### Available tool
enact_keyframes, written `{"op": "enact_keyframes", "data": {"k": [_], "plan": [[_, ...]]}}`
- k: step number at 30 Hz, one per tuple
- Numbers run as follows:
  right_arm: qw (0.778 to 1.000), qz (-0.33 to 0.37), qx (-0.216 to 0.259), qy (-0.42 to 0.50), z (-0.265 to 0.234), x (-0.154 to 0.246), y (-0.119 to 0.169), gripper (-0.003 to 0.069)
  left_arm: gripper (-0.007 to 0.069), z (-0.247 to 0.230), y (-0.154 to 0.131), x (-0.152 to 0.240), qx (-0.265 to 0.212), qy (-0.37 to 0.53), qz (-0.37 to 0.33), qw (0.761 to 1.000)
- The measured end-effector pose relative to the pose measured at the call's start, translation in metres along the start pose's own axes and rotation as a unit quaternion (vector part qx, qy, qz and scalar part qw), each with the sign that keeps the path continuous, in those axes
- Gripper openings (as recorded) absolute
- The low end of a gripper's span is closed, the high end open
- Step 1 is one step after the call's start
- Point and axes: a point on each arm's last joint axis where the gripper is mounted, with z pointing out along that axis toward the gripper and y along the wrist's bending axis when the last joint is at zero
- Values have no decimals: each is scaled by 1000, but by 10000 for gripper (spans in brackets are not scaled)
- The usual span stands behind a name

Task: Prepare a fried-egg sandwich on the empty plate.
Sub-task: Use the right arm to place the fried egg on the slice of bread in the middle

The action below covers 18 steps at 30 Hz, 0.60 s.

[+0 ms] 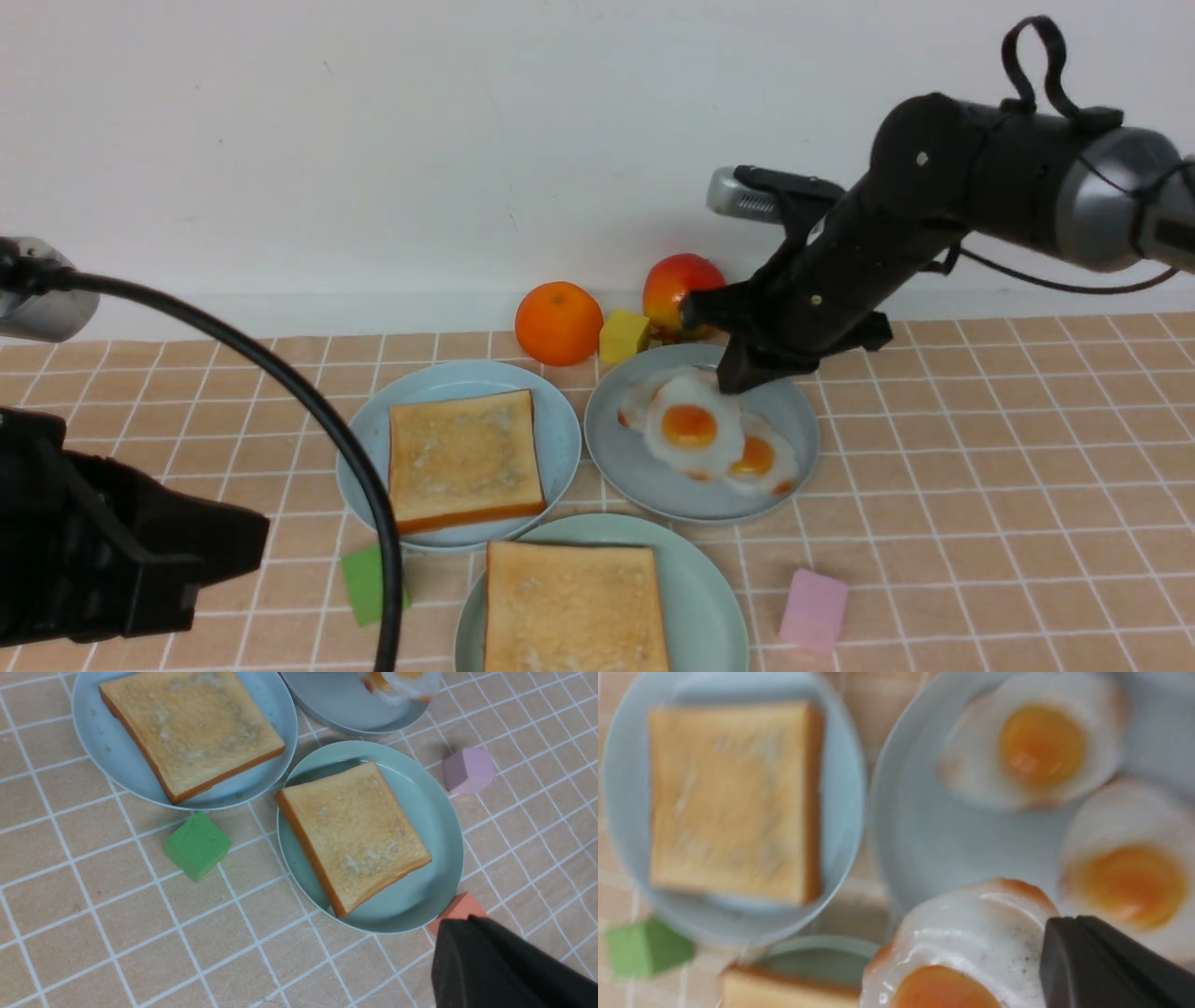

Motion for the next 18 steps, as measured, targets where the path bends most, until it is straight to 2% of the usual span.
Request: {"op": "enact_keyframes", "data": {"k": [7,18], "plan": [[997,-20,-17,76,35,49,34,-13,-10,0,0,0,1,-2,-1,1000],[995,-63,-29,75,54,79,70,20,2,0,-1,-1,6,-4,-7,1000]]}}
